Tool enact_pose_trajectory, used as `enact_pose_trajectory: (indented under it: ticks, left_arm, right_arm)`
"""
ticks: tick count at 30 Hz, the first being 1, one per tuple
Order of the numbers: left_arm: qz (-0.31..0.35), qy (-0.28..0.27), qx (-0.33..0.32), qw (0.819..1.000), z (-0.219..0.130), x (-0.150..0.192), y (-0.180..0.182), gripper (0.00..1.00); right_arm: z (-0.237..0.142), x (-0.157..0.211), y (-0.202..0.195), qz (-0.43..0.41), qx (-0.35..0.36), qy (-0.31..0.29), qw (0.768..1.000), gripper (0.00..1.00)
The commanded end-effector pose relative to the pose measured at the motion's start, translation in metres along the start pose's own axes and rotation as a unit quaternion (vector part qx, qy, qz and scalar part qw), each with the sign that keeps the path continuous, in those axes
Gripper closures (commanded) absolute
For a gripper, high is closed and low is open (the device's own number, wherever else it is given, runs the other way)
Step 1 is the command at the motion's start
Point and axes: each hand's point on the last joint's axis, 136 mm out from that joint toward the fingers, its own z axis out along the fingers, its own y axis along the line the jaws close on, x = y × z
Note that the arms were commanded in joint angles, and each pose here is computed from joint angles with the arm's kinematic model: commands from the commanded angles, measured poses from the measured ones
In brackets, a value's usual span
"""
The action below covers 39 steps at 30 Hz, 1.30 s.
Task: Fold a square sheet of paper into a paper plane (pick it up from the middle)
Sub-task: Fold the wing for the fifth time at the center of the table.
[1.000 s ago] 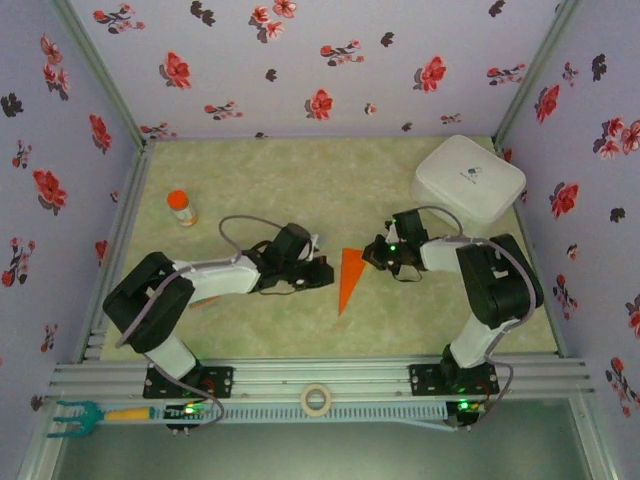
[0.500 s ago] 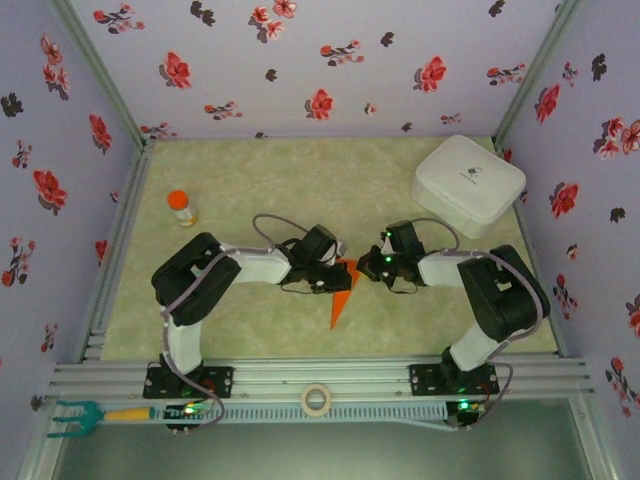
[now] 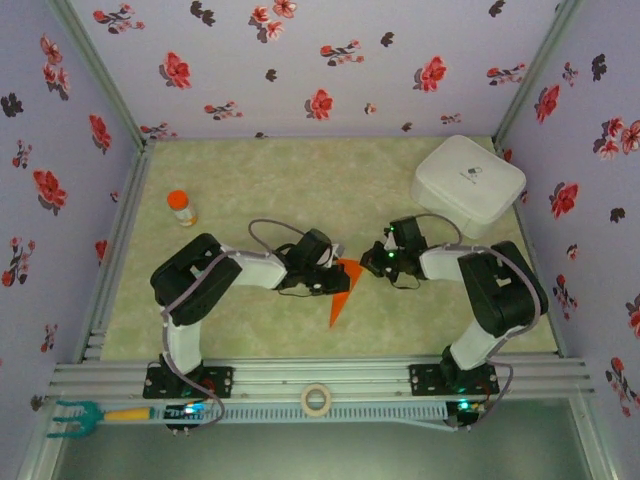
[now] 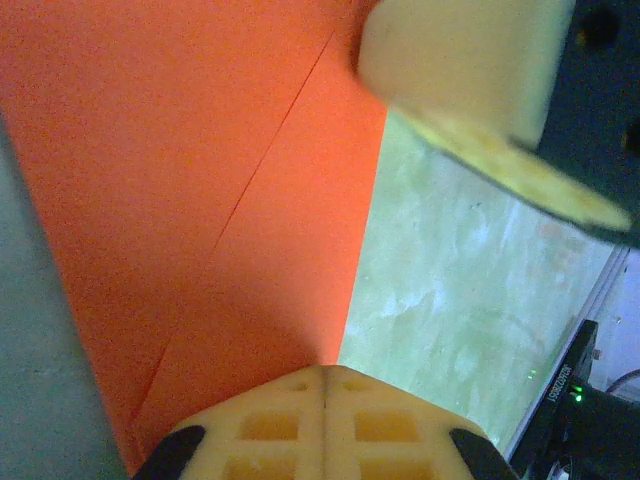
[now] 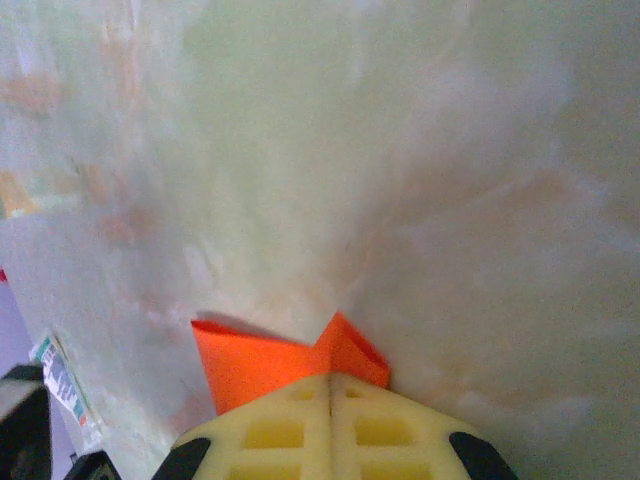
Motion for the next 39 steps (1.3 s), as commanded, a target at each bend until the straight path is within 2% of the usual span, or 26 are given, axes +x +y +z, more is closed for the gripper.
enact_pose_trajectory:
  ticks: [1, 6, 14, 20, 24, 29, 32, 34, 39]
  left_arm:
    - [-0.059, 0.068, -0.099, 0.991, 0.005, 0.049, 0.064, 1.0]
    - [-0.058, 0.068, -0.099, 0.991, 0.005, 0.049, 0.064, 1.0]
    - [-0.054, 0.062, -0.094, 0.992, 0.003, 0.046, 0.061, 1.0]
    - [-0.044, 0.036, -0.069, 0.996, -0.001, 0.032, 0.041, 1.0]
    - [-0.032, 0.014, -0.049, 0.998, -0.007, 0.018, 0.022, 1.0]
    - [-0.004, -0.023, -0.025, 0.999, -0.029, 0.001, -0.009, 0.86]
    - [0.01, -0.046, -0.033, 0.998, -0.049, -0.004, -0.016, 0.77]
    - [0.011, -0.057, -0.043, 0.997, -0.061, -0.003, -0.013, 0.72]
    - [-0.017, -0.066, -0.056, 0.996, -0.075, 0.002, 0.011, 0.71]
  right_arm:
    - [-0.003, -0.019, -0.015, -0.001, 0.025, -0.025, 0.999, 0.95]
    - [-0.009, -0.033, -0.018, 0.005, 0.025, -0.036, 0.999, 0.94]
    - [-0.03, -0.04, 0.002, -0.016, 0.021, -0.051, 0.998, 0.93]
    - [-0.042, -0.018, 0.015, -0.011, -0.017, -0.049, 0.999, 0.9]
    - [-0.04, 0.006, 0.017, -0.018, -0.012, -0.032, 0.999, 0.89]
    - [-0.036, 0.029, 0.004, -0.007, 0.002, -0.025, 1.0, 0.86]
    - [-0.033, 0.042, 0.004, -0.006, -0.006, -0.014, 1.0, 0.83]
    - [-0.032, 0.048, 0.005, -0.007, -0.009, -0.007, 1.0, 0.81]
    - [-0.028, 0.062, 0.016, -0.021, -0.02, 0.009, 1.0, 0.79]
